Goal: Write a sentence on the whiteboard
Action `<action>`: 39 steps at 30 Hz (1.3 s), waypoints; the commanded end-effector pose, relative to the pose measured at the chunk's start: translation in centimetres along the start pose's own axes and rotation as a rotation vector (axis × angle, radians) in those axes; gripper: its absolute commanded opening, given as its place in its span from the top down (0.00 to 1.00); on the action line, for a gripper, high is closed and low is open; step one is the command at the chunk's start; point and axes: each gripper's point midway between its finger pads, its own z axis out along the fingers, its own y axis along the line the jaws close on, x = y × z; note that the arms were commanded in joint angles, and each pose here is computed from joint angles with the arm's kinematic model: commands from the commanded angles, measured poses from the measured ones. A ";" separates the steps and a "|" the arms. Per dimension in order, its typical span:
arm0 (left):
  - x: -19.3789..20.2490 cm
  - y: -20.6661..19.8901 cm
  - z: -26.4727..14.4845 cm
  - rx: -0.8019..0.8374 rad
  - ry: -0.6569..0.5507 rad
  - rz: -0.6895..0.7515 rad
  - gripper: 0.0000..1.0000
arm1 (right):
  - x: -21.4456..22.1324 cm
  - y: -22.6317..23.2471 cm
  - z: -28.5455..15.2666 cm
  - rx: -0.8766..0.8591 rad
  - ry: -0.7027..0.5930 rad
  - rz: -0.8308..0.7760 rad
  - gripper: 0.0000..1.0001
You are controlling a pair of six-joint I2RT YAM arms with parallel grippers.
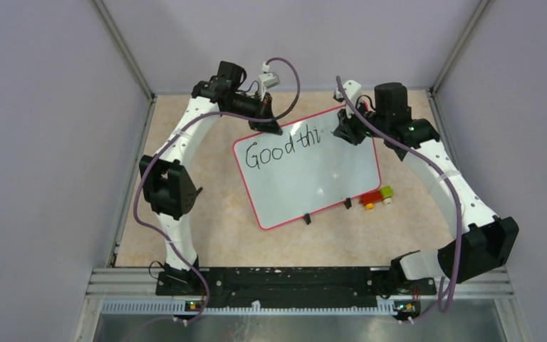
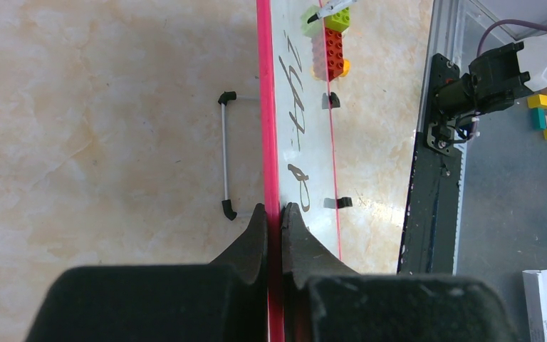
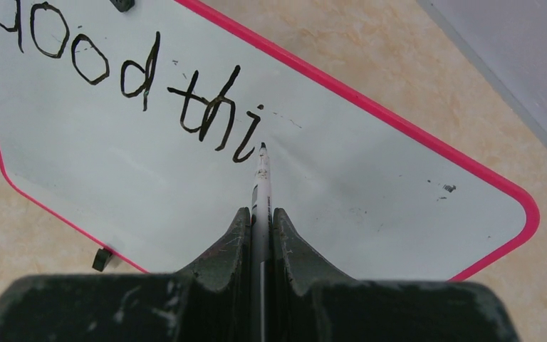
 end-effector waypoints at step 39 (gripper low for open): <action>1.2 0.4 1.0 -0.016 0.049 0.084 1.00 | 0.9 -0.8 0.9 0.035 -0.011 -0.003 1.00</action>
